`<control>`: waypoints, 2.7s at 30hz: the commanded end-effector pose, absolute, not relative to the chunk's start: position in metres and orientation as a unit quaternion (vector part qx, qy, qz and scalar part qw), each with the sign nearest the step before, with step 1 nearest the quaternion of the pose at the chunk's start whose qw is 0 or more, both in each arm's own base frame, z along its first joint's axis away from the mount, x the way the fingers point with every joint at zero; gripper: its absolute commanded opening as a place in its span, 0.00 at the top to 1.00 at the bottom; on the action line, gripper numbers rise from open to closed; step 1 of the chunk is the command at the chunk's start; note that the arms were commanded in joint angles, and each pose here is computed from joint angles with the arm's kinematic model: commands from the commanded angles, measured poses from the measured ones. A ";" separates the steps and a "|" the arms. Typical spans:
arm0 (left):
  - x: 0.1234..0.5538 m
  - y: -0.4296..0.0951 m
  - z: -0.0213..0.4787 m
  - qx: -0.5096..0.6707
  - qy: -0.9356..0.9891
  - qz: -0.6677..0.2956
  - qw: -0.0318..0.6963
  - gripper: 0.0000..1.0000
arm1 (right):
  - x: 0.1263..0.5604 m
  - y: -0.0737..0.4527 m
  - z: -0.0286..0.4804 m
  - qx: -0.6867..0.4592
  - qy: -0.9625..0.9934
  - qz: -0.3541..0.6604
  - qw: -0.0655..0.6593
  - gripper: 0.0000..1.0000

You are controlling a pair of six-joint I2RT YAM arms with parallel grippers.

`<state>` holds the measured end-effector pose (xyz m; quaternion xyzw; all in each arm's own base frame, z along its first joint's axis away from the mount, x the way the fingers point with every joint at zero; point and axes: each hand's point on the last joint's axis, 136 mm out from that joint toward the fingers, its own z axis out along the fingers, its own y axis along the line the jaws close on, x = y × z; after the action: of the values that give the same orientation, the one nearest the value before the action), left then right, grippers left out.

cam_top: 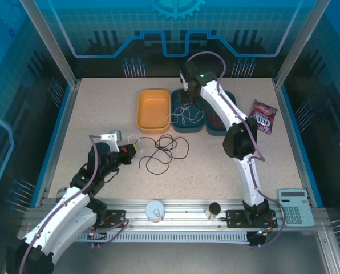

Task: Untangle the cables
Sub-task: Place the cable in the container, then move the cable into the container.

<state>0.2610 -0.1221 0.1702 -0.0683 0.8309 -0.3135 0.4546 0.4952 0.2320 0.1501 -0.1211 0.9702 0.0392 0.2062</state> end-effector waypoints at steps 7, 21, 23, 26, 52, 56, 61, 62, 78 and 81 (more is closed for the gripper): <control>0.261 -0.124 0.184 -0.059 0.824 -0.324 0.462 1.00 | 0.499 0.204 0.123 -0.132 0.975 -0.008 0.176 1.00; 0.262 -0.124 0.184 -0.058 0.825 -0.322 0.461 1.00 | 0.485 0.222 0.165 -0.150 0.967 0.025 0.206 0.56; 0.263 -0.125 0.184 -0.057 0.825 -0.322 0.460 1.00 | 0.479 0.230 0.174 -0.153 0.964 0.032 0.213 0.56; 0.263 -0.125 0.184 -0.058 0.825 -0.322 0.460 1.00 | 0.466 0.244 0.183 -0.159 0.962 0.032 0.220 0.55; 0.263 -0.124 0.174 -0.065 0.830 -0.322 0.451 1.00 | 0.473 0.313 0.107 -0.065 0.974 0.041 0.212 0.33; 0.263 -0.124 0.173 -0.067 0.829 -0.323 0.451 1.00 | 0.476 0.309 0.102 -0.063 0.974 0.023 0.218 0.33; 0.263 -0.124 0.173 -0.067 0.829 -0.322 0.452 1.00 | 0.477 0.304 0.097 -0.060 0.974 0.005 0.219 0.41; 0.263 -0.124 0.174 -0.067 0.829 -0.322 0.452 1.00 | 0.478 0.304 0.098 -0.059 0.974 0.006 0.221 0.42; 0.263 -0.124 0.174 -0.067 0.829 -0.323 0.453 1.00 | 0.483 0.276 0.099 -0.032 0.975 -0.017 0.219 0.63; 0.263 -0.124 0.173 -0.067 0.829 -0.322 0.452 1.00 | 0.484 0.270 0.098 -0.024 0.975 -0.016 0.219 0.68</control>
<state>0.2609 -0.1246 0.1663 -0.0665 0.8350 -0.3166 0.4451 0.4809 0.2845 0.0913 -0.0450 0.9759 -0.0082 0.2133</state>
